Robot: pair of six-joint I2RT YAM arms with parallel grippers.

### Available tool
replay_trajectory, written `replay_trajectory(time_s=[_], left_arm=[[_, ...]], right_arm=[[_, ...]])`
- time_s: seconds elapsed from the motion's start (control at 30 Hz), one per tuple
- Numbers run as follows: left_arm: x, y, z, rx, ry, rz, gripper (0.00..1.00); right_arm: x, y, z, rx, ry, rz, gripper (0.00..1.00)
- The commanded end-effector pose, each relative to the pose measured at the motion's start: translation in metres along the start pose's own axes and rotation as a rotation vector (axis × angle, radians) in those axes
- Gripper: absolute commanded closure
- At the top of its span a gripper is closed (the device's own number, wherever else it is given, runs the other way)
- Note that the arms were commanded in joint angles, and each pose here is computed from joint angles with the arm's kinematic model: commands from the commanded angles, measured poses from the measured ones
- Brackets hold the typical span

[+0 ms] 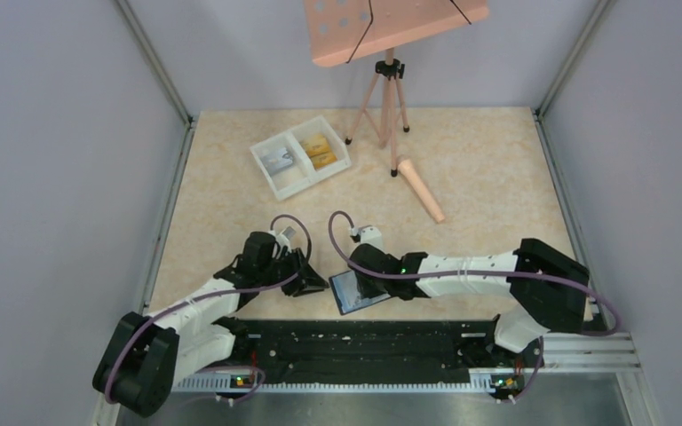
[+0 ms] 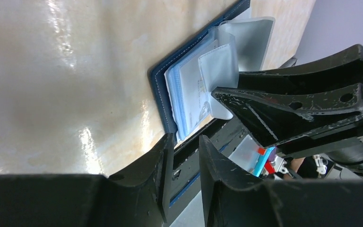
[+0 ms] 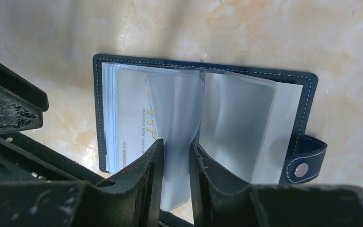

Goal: Take the credit cards out of the card holder
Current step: Remove the credit card from the card holder.

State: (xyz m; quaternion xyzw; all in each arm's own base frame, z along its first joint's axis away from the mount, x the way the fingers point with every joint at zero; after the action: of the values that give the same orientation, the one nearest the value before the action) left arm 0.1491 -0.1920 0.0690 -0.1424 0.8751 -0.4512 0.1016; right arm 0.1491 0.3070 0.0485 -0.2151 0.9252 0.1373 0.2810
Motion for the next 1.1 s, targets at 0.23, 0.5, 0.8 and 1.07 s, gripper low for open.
replay_trajectory(time_s=[0.23, 0.5, 0.8, 1.07], left_arm=[[-0.001, -0.023, 0.024, 0.041, 0.016, 0.078, 0.73], [-0.005, -0.038, 0.039, 0.036, 0.008, 0.097, 0.77], [-0.004, -0.039, 0.059, -0.042, 0.02, 0.131, 0.81], [0.0, -0.038, 0.07, -0.075, 0.028, 0.155, 0.84]], right_arm=[[-0.024, 0.006, -0.017, -0.248, -0.15, 0.22, 0.78], [-0.022, 0.002, -0.019, -0.314, -0.165, 0.281, 0.79], [-0.023, -0.002, -0.02, -0.331, -0.177, 0.323, 0.82], [-0.022, -0.003, -0.02, -0.337, -0.176, 0.328, 0.82]])
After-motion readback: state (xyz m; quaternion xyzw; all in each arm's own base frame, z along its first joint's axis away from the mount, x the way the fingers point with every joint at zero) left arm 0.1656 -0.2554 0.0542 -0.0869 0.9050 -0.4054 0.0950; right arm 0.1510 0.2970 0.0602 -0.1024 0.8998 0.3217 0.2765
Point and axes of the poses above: each gripper's point midway between its finger pads, its own z axis out along the fingers, its own y axis along the line the jaws close on, x = y × z, the point moved 2 cm from there along -z, back along the fingers, and after that the axes turned 5 degrees about -z, right-handed, at the moved point
